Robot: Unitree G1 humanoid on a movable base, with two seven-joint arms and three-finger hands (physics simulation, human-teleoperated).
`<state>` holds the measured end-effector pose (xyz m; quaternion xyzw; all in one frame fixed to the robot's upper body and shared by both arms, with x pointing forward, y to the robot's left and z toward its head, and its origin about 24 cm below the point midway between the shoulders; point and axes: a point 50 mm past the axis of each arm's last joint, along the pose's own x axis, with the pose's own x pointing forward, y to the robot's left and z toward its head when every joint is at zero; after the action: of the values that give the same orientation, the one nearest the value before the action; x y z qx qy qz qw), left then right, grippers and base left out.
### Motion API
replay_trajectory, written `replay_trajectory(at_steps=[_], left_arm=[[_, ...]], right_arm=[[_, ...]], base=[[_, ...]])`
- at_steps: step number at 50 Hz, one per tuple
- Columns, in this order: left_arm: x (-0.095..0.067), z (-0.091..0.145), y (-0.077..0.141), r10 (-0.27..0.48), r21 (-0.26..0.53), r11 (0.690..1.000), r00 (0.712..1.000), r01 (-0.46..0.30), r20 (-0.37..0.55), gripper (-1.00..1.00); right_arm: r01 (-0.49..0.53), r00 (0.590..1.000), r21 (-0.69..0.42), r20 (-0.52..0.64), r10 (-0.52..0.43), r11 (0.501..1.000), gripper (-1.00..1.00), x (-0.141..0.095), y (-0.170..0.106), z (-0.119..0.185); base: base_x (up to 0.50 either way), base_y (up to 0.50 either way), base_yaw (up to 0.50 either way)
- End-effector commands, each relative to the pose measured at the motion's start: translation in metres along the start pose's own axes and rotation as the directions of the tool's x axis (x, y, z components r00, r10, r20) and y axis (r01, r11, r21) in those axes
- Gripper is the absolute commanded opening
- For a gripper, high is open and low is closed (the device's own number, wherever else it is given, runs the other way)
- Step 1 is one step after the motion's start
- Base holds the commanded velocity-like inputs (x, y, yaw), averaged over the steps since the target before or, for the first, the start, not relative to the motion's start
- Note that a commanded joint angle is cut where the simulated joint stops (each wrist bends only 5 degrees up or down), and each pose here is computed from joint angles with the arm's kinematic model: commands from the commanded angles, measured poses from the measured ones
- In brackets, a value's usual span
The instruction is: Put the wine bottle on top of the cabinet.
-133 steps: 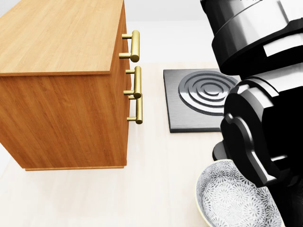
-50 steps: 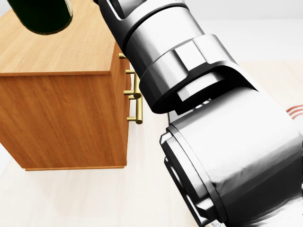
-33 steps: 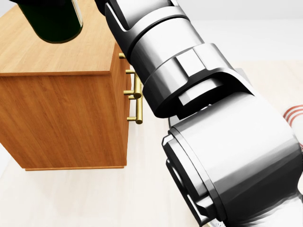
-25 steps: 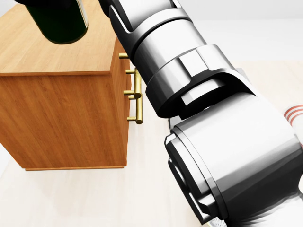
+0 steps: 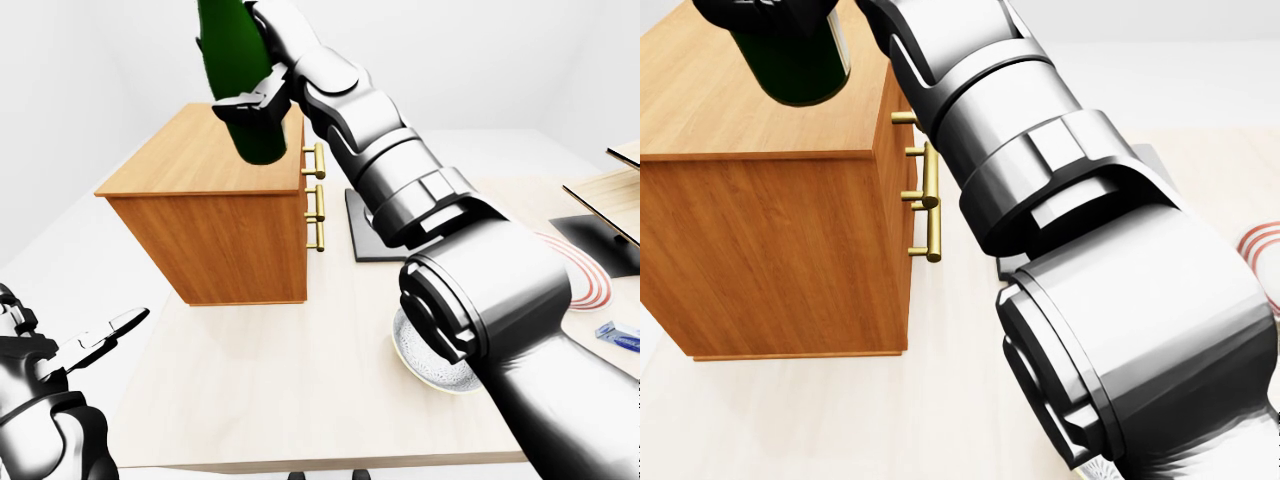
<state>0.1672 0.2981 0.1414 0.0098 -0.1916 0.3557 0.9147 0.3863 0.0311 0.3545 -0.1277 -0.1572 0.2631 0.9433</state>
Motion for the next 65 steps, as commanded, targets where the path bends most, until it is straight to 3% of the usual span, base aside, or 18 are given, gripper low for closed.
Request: replay_trajectory(at_steps=[1, 65], left_arm=[[0.000, 0.000, 0.000, 0.000, 0.001, 1.000, 1.000, 0.000, 0.001, 1.00], [0.000, -0.005, 0.002, 0.002, 0.008, 1.000, 1.000, -0.002, -0.024, 1.00]], right_arm=[[0.014, 1.000, 0.012, 0.002, -0.014, 1.000, -1.00, 0.000, -0.001, -0.002], [0.033, 0.999, 0.053, -0.045, -0.030, 0.998, -1.00, -0.002, -0.003, -0.022]], base=[[0.00, 0.00, 0.00], [0.00, 0.00, 0.00]])
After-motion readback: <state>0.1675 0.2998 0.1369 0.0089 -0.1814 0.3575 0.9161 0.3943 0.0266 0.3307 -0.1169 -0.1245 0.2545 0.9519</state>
